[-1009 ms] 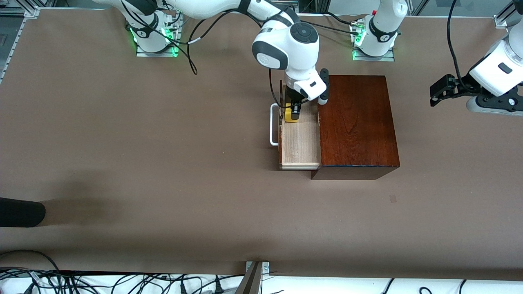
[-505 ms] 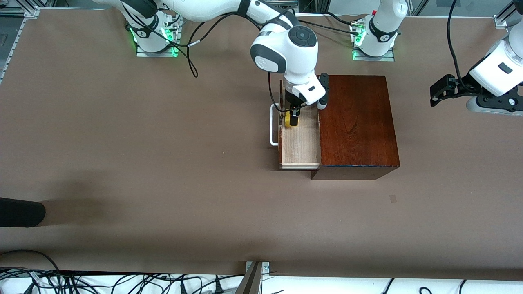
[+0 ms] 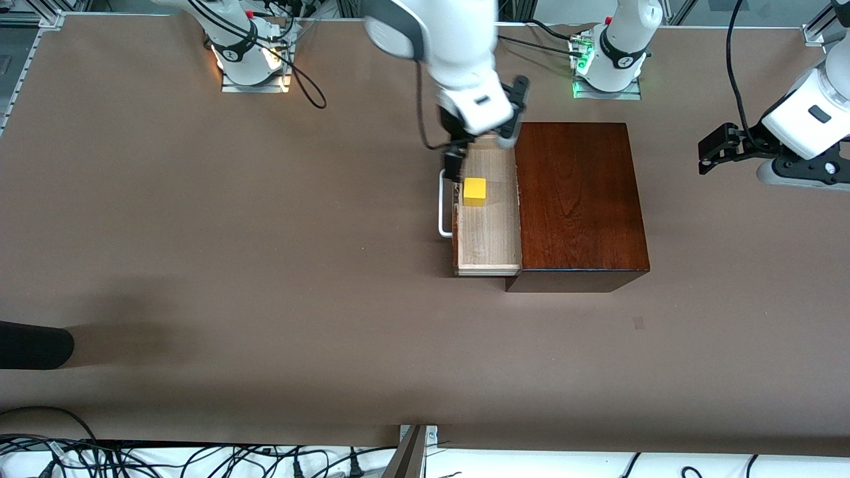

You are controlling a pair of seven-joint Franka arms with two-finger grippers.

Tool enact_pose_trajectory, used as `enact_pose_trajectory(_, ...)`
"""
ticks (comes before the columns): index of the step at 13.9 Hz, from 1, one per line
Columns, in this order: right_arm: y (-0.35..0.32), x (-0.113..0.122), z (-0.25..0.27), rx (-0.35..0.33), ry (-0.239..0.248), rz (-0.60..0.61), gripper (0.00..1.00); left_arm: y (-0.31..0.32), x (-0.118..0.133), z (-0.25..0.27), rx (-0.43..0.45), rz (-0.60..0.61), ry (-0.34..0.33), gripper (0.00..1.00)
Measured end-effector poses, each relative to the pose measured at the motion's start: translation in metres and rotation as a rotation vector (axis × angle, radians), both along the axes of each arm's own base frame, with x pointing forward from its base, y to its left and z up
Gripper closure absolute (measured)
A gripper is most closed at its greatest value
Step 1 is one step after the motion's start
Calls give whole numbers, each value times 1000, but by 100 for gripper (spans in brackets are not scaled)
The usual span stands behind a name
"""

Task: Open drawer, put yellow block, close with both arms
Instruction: 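Lower the cube into the drawer and open the right gripper, then withdraw the right gripper while the left gripper moves toward the drawer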

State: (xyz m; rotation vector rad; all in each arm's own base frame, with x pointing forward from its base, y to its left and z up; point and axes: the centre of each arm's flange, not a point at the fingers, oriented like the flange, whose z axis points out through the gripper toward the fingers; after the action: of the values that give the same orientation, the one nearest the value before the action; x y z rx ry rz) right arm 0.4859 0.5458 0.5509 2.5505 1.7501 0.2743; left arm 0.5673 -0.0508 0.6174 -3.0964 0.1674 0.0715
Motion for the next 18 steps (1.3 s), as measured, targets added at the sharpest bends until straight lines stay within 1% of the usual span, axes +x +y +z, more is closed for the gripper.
enact_pose_trajectory(2,-65,30,50,-5,-23,-114,0,-8,1,-4,-17,-12,9,0)
enact_pose_trajectory(4,-132,66,82,13,-46,-229,0,-37,-2,-9,-68,-74,34,0)
enact_pose_trajectory(5,-166,82,91,34,-25,-288,0,-58,-6,-15,-98,-140,61,0)
enact_pose_trajectory(7,-239,109,101,81,64,-416,0,-103,-10,-38,-169,-318,131,0)
enact_pose_trajectory(8,-282,120,110,94,85,-498,0,-127,-11,-55,-205,-422,167,0)
enact_pose_trajectory(9,-319,125,119,102,94,-589,0,-152,-13,-75,-243,-520,205,0)
enact_pose_trajectory(10,-347,124,127,108,102,-682,0,-179,-14,-96,-290,-605,244,0)
enact_pose_trajectory(11,-367,117,134,110,110,-762,0,-207,-15,-118,-341,-684,269,0)
enact_pose_trajectory(12,-382,106,139,106,118,-835,0,-234,-17,-137,-381,-759,273,0)
enact_pose_trajectory(13,-397,94,141,97,127,-906,0,-261,-18,-151,-415,-837,253,0)
enact_pose_trajectory(15,-433,76,136,76,155,-1010,0,-313,-25,-164,-461,-1014,165,0)
enact_pose_trajectory(17,-466,68,119,63,196,-1077,0,-364,-42,-171,-472,-1154,72,0)
enact_pose_trajectory(18,-476,67,108,59,208,-1102,0,-389,-53,-176,-451,-1233,34,0)
